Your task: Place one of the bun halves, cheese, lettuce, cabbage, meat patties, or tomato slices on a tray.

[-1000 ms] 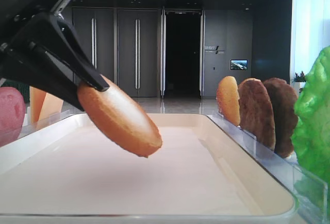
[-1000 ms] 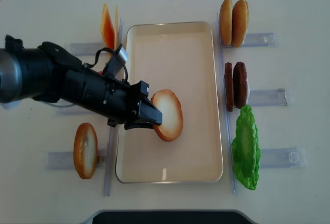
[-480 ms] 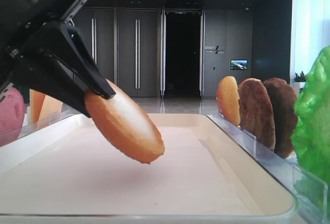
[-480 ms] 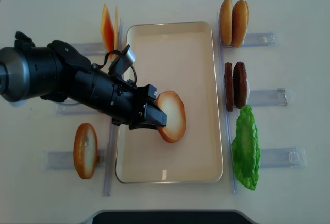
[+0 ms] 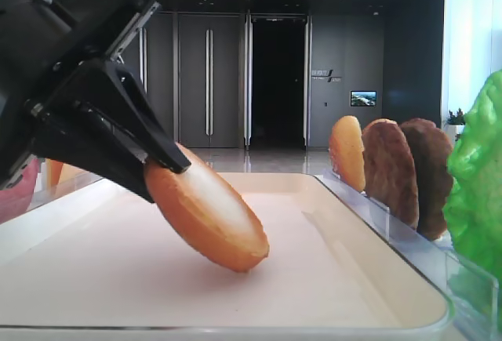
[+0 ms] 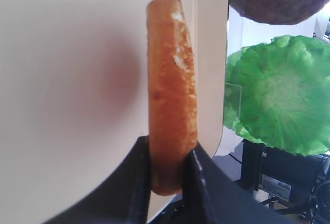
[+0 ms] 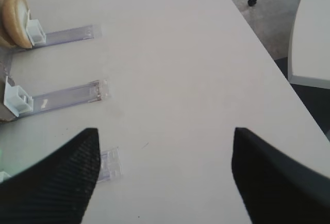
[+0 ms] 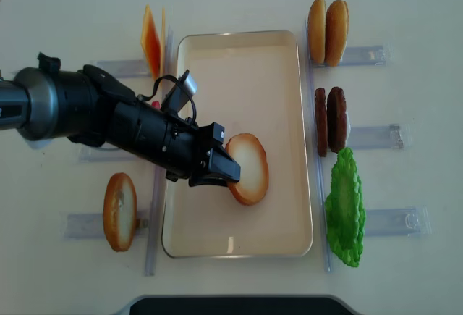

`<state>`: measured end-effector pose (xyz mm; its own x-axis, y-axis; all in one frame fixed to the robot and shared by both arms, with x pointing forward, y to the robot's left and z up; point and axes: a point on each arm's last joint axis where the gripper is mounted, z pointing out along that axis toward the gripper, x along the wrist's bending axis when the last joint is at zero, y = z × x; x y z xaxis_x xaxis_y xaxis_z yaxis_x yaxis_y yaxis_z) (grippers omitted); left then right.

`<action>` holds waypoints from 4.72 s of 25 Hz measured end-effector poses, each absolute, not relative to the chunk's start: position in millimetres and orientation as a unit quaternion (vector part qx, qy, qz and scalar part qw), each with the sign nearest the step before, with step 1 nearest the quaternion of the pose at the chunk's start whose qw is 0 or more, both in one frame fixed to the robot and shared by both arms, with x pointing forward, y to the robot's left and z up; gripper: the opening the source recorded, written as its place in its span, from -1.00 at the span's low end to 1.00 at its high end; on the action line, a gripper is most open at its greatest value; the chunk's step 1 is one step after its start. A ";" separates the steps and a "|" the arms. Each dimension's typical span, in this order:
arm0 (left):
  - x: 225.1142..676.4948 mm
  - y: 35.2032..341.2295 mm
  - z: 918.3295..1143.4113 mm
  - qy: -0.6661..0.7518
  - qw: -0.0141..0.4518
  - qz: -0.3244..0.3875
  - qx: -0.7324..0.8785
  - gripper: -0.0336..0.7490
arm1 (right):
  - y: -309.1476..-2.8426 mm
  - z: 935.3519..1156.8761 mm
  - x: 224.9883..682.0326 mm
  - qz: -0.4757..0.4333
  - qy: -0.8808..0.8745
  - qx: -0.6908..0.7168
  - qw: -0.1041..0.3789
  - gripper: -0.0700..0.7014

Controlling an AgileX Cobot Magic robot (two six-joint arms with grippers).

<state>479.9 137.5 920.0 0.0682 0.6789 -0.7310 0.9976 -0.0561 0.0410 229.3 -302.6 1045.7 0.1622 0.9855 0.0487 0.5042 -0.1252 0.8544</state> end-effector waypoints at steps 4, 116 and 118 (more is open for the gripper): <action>480.1 137.5 918.8 0.624 0.286 -0.277 0.672 -0.58 | -302.6 1045.7 229.3 0.334 0.554 0.672 0.360 0.57; 547.5 136.3 1026.3 0.566 0.237 -0.115 0.781 0.42 | -302.6 1045.7 229.3 0.334 0.554 0.672 0.360 0.57; 554.4 138.9 1037.8 0.565 0.232 -0.083 0.787 0.48 | -302.6 1045.7 229.3 0.334 0.554 0.672 0.360 0.57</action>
